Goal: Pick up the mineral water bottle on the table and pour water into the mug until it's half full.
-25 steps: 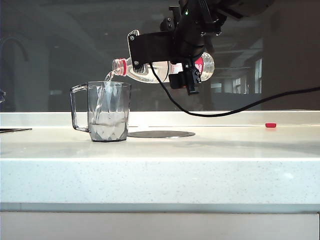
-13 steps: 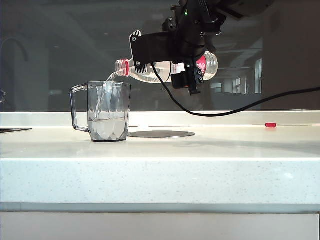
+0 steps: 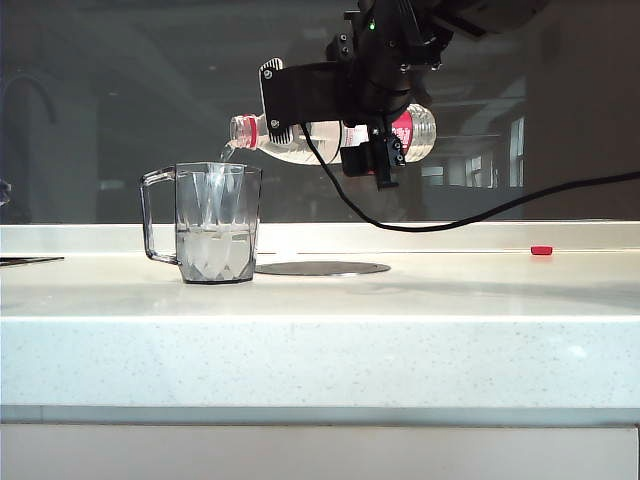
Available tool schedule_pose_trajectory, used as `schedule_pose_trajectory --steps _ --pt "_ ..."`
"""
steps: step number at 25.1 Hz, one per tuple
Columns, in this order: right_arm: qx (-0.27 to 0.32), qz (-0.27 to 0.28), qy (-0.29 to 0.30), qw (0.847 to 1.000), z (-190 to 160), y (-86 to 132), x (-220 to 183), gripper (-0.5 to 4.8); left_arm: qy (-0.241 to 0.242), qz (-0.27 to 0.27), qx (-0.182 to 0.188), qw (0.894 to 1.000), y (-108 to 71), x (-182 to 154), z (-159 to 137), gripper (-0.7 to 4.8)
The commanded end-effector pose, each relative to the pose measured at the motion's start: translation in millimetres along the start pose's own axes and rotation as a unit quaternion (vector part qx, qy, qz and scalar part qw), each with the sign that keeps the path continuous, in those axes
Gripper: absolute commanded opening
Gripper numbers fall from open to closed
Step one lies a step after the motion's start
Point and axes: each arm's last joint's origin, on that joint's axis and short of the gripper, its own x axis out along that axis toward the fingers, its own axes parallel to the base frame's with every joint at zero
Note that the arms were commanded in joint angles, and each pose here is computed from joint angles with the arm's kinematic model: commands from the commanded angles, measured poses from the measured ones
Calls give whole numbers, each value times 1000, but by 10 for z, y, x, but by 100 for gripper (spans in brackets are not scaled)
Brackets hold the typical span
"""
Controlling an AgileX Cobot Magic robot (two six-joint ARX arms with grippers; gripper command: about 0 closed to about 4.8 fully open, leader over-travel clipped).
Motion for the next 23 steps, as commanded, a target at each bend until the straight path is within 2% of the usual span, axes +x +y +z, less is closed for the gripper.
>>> schedule_pose_trajectory --steps 1,9,12,18,23 --pt "13 -11 2 1000 -10 -73 -16 340 -4 -3 2 1000 -4 -2 16 -4" --pt "36 -1 6 999 -8 -49 -20 340 -4 -3 2 1000 -4 -2 16 -5" --pt "62 2 15 998 1 -44 -29 339 -4 -3 2 1000 -4 -2 16 -5" --pt "88 37 20 995 44 35 -60 321 -6 4 5 1000 0 -2 17 -5" --pt "160 35 22 986 99 32 -94 306 -14 34 16 999 16 -3 25 -5"
